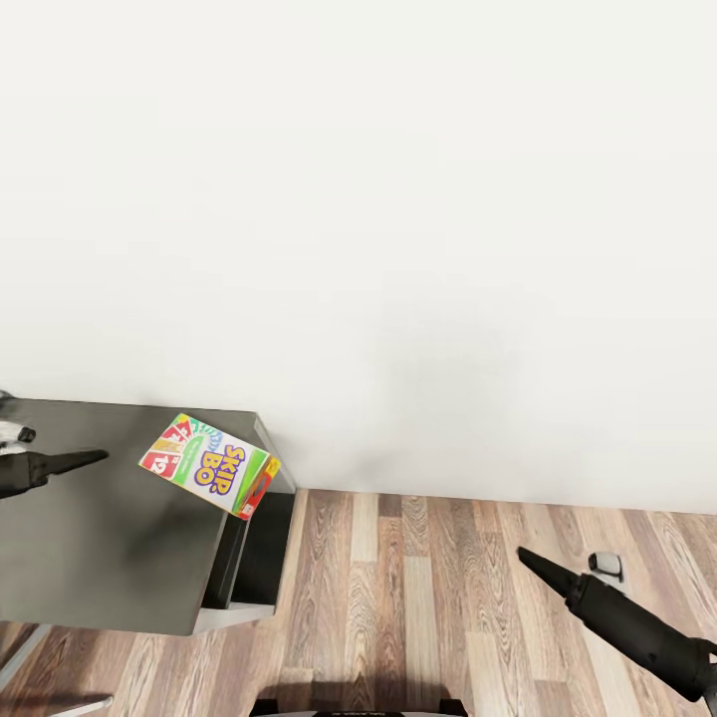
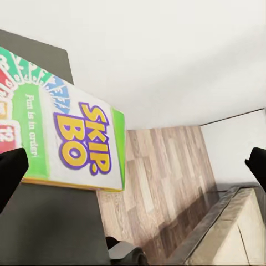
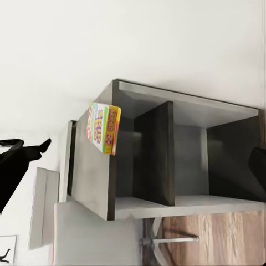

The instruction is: Put all the toys in the child's room - the three board games (two on the bed and one on the table), the two jigsaw puzzles on the table, and the tennis ball on the table - inside the toy box on the table in the child's room.

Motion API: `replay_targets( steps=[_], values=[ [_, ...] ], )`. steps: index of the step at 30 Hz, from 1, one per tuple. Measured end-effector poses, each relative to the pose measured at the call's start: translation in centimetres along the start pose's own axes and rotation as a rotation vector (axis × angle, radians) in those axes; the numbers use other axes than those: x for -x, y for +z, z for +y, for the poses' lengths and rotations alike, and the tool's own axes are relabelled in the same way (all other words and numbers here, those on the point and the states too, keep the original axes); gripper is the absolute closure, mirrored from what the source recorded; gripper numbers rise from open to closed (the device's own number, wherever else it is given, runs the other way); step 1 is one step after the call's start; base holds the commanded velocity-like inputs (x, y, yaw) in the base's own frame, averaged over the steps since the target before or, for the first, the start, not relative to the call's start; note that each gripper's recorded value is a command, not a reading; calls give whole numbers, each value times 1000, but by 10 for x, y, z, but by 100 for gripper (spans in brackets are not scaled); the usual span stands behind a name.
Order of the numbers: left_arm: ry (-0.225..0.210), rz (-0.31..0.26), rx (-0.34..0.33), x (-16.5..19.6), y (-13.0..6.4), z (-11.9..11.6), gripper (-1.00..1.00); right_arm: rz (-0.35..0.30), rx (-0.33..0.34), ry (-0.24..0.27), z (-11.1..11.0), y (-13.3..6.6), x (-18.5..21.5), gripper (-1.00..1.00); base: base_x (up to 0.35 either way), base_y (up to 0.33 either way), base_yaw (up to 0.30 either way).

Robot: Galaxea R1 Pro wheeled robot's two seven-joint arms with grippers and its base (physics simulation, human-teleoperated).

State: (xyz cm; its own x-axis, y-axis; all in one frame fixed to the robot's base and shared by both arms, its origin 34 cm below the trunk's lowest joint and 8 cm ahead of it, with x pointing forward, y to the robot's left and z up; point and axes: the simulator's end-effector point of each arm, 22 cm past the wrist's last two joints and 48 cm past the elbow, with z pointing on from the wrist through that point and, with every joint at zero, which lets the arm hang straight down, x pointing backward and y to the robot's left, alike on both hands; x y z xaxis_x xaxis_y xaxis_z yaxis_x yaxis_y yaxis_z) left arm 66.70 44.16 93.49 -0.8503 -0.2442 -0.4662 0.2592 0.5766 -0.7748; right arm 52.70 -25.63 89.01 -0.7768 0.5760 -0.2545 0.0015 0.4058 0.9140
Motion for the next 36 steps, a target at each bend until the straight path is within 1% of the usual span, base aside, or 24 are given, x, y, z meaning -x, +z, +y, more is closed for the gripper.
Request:
replay_targets(
  steps=[4, 5, 7, 8, 13, 16, 20, 21, 23, 24, 25, 29, 32, 36],
  values=[
    [-24, 21, -26, -20, 7, -7, -100, 17, -22, -11, -5, 1, -5, -100, 0, 0, 0],
    [-39, 26, -45, -30, 11, -12, -100, 25, -28, -14, -6, 2, -7, -100, 0, 0, 0],
    [-49, 31, -68, -39, 14, -20, -100, 32, -32, -17, -7, 3, -9, -100, 0, 0, 0],
    [-52, 34, -92, -46, 16, -29, -100, 36, -34, -19, -7, 4, -10, -100, 0, 0, 0],
    [-35, 30, -182, -54, 20, -64, -100, 38, -32, -37, -7, 7, -12, -100, 0, 0, 0],
    [-32, 33, -209, -57, 22, -75, -100, 47, -24, -45, -5, 11, -16, -100, 0, 0, 0],
    [-28, 36, -232, -60, 27, -83, -100, 62, -17, -48, -3, 16, -21, -100, 0, 0, 0],
    [-25, 36, -241, -61, 29, -86, -100, 68, -17, -49, -3, 17, -23, -100, 0, 0, 0],
    [-13, 44, -279, -64, 41, -100, -100, 88, -22, -55, -3, 21, -29, -100, 0, 0, 0],
    [-8, 50, -294, -66, 45, -107, -100, 95, -27, -58, -5, 22, -31, -100, 0, 0, 0],
    [0, 65, -322, -70, 53, -120, -100, 111, -44, -64, -8, 24, -36, -100, 0, 0, 0],
    [3, 119, -374, -95, 65, -150, -100, 142, -109, -81, -22, 31, -44, -100, 0, 0, 0],
    [10, 132, -387, -101, 66, -158, -100, 151, -131, -87, -27, 36, -43, -100, 0, 0, 0],
    [17, 136, -395, -104, 66, -164, -100, 181, -152, -69, -38, 48, -52, -100, 0, 0, 0]
  ],
)
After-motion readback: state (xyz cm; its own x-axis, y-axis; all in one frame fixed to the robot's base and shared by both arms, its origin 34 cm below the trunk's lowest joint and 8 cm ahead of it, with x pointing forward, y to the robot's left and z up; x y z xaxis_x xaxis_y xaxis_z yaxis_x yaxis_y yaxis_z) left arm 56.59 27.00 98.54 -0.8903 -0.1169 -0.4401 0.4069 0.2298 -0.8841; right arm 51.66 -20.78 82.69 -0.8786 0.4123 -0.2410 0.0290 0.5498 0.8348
